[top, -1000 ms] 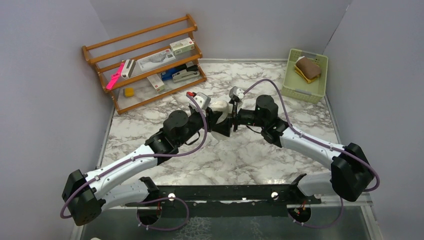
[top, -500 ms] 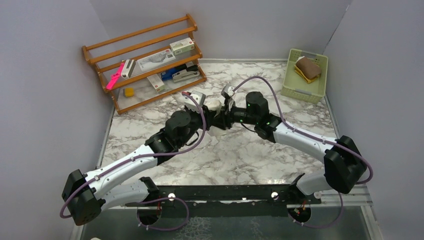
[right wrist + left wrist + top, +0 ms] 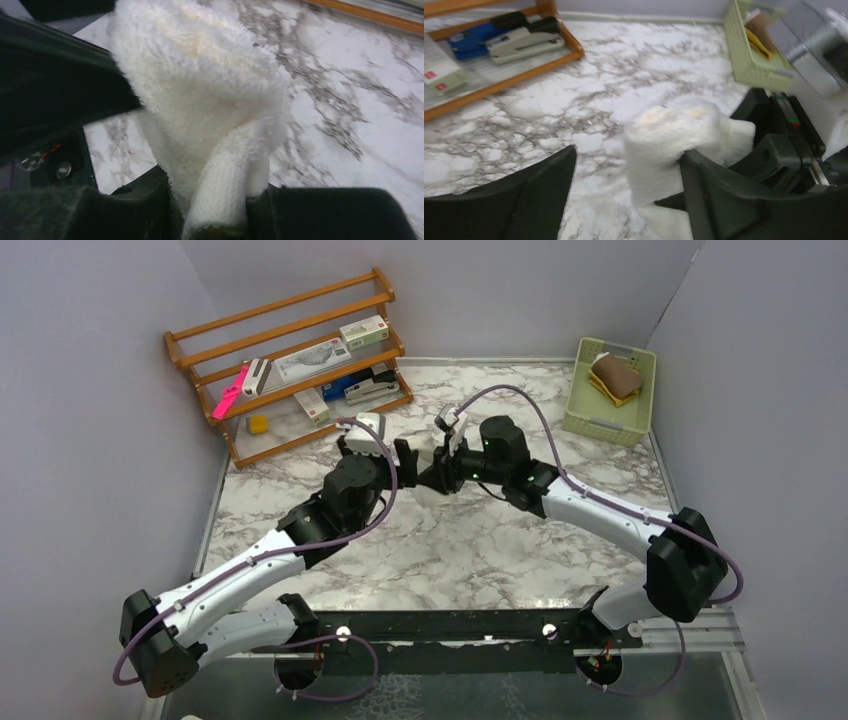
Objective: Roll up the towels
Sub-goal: Place the towel in the bin.
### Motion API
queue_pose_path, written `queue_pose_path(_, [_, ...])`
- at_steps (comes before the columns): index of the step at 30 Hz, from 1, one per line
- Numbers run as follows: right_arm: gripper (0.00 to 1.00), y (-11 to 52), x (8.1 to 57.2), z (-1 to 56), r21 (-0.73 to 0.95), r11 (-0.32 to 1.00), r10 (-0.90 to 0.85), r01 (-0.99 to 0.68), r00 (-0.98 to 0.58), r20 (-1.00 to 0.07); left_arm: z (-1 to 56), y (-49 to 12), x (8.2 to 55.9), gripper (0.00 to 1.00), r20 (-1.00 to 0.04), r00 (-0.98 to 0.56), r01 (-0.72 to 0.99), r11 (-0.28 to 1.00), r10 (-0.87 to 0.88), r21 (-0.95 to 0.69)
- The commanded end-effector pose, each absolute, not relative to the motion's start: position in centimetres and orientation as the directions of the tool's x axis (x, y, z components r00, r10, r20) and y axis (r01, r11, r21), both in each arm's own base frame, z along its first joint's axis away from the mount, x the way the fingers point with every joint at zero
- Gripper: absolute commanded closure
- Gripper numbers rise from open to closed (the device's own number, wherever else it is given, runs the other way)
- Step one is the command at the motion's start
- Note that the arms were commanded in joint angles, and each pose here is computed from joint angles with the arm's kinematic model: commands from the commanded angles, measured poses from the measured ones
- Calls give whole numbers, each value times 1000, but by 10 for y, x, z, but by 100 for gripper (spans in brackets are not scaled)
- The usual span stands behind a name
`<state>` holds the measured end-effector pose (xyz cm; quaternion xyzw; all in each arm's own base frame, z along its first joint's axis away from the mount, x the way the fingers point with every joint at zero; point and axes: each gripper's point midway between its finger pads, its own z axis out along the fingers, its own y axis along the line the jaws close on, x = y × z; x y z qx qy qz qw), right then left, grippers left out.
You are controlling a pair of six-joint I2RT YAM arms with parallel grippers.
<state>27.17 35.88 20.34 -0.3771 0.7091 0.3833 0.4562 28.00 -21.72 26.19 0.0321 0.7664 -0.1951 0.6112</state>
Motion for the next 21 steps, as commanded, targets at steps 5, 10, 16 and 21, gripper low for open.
queue_pose_path(5, [99, 228, 378, 209, 307, 759, -35, -574, -506, -862, 324, -129, 290, 1, -949, -87, -3, 952, -304, -305])
queue_pose_path(10, [99, 137, 433, 240, 485, 847, 345, -217, -470, -813, 323, -124, 291, 1, -950, -130, 43, 956, -284, -291])
queue_pose_path(16, [99, 19, 465, 254, 836, 491, 871, 245, -130, -474, 301, -142, 306, 1, -930, -277, 164, 942, -240, -292])
queue_pose_path(21, [99, -32, 482, 229, 932, 36, 976, 362, 186, -110, 284, -155, 309, 1, -913, -348, 230, 924, -215, -305])
